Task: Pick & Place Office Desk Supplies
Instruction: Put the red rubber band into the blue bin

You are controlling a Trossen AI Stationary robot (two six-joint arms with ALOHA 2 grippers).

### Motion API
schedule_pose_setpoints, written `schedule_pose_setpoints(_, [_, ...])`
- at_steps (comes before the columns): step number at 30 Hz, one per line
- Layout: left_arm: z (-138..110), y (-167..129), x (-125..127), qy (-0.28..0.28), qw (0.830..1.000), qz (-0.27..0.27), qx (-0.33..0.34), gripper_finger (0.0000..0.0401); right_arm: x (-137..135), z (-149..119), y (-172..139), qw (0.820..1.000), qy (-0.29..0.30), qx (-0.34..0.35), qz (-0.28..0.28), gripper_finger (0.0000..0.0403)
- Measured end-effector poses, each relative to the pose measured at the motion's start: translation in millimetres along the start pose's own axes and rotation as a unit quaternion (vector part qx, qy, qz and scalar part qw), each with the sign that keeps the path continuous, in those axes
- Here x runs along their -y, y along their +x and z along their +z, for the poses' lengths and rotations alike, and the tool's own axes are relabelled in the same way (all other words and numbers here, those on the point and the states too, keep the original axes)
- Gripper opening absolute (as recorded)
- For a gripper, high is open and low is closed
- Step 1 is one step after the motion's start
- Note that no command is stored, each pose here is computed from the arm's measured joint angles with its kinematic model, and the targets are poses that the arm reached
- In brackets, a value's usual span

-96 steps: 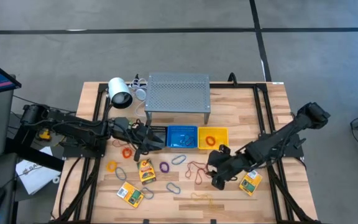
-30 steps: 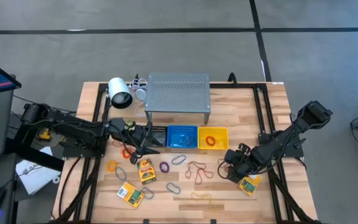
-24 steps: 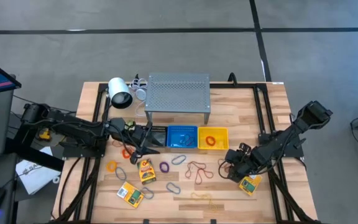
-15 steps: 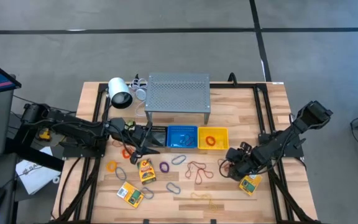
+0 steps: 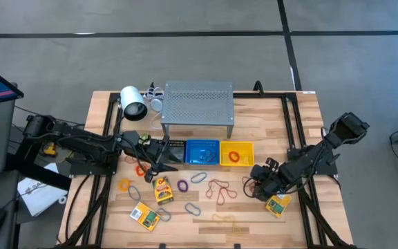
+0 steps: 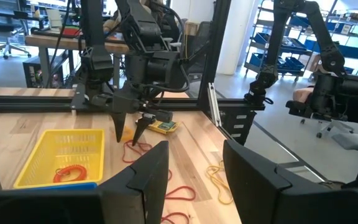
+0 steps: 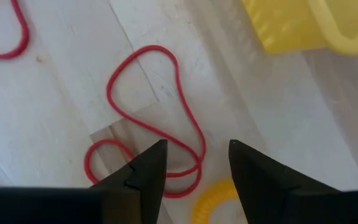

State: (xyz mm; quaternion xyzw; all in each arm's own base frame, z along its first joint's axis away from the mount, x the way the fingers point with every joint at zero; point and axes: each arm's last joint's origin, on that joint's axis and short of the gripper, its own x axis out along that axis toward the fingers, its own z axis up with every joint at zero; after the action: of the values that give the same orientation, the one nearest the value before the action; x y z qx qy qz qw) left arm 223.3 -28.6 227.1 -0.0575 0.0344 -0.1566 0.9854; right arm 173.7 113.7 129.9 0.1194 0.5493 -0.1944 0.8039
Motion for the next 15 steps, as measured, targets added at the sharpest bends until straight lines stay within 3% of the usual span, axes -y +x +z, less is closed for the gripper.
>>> schedule_pose_setpoints(15, [-0.5, 0.0, -0.1, -0.001, 1.0, 0.0, -0.003, 0.0149, 3.3, -4.9, 6.5, 1.0, 0.005, 0.001, 0.014, 0.0106])
